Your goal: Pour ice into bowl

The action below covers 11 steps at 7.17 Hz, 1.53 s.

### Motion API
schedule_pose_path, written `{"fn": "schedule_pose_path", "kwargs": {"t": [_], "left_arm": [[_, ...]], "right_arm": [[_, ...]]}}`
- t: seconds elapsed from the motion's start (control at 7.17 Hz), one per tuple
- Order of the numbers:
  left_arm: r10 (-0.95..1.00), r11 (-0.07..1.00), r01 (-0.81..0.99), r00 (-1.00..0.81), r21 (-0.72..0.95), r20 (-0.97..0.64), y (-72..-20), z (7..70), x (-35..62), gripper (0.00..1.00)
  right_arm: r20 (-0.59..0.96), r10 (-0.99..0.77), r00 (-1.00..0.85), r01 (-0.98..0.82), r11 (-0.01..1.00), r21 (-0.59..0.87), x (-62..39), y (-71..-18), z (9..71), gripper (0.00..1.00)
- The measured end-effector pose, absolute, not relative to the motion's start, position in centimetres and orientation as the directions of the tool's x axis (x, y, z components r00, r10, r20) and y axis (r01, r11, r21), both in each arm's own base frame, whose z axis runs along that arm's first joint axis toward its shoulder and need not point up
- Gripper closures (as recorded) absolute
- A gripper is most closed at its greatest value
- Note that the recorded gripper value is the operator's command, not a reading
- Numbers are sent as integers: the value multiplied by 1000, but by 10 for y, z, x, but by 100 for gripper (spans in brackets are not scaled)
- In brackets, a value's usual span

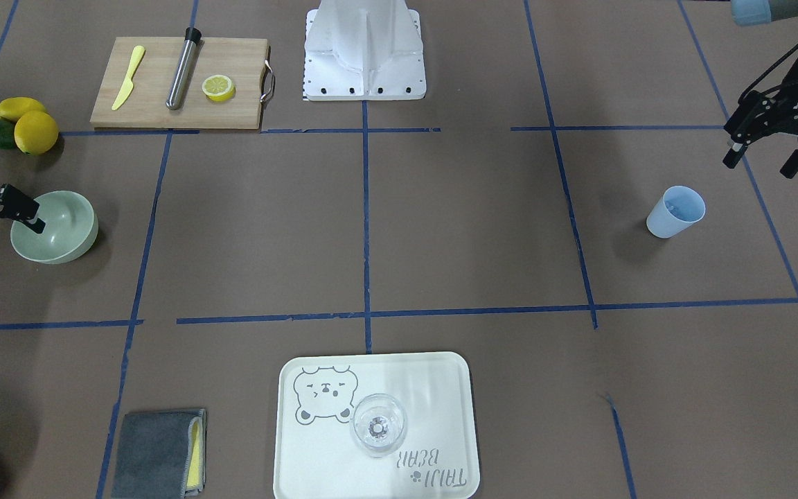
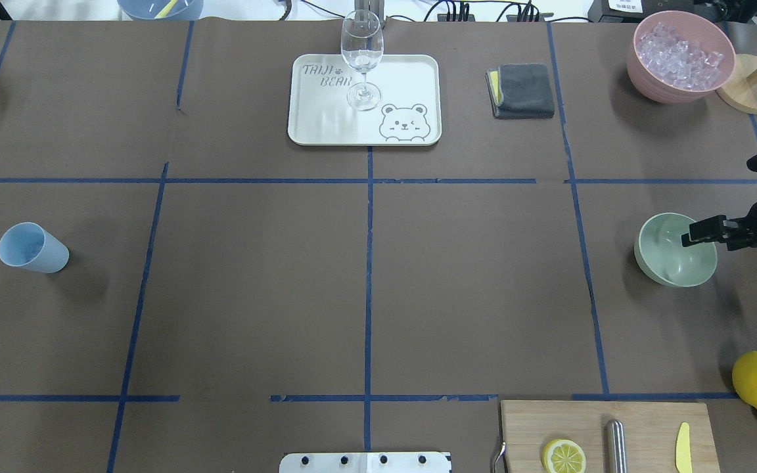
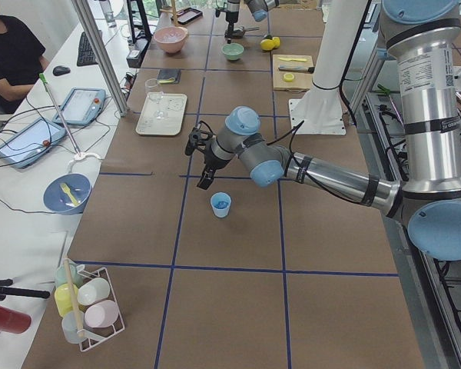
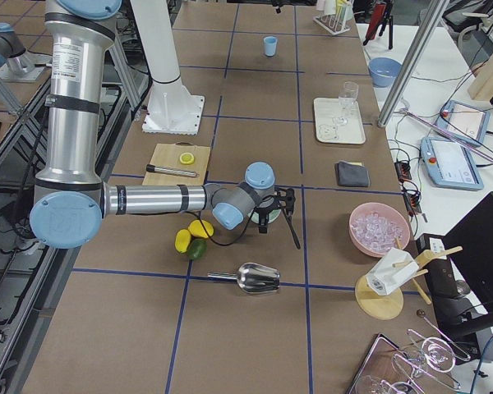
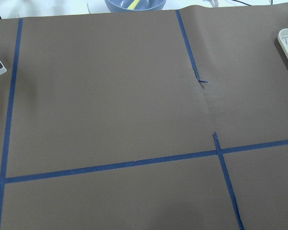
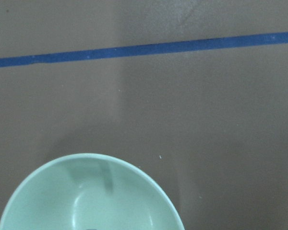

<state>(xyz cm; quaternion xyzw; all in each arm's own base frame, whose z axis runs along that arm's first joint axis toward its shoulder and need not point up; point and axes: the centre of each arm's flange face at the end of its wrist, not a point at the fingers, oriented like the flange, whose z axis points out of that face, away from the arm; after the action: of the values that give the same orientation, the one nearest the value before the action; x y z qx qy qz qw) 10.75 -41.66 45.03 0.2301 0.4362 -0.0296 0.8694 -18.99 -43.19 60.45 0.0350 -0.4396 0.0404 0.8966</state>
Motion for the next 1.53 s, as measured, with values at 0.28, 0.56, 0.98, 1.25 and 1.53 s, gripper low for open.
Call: {"fn": "schedule_pose_path", "kwargs": {"t": [0.28,0.56,0.98,1.25,1.53], "left_arm": [[138,901,253,601,352,-787,-408,443,137,0],[139,895,261,607,362,-782,-405,443,149,0],[156,864,300,604,404,-782,-366,473,135,0],[122,857,342,593,386,-796,-338,490,140,1],[66,843,394,599,366,-798,-313,502,176,1]], "right_arm": [[782,42,621,-83,996,12,-195,-423,615,100],[787,30,616,-72,997,19,-195,-420,612,100],[823,22,567,-74,997,24,-198,-419,574,100],[861,71,503,-111,994,-17,-208,-428,528,100],[895,126,429,-150,986,-67,-229,-452,473,100]]}}
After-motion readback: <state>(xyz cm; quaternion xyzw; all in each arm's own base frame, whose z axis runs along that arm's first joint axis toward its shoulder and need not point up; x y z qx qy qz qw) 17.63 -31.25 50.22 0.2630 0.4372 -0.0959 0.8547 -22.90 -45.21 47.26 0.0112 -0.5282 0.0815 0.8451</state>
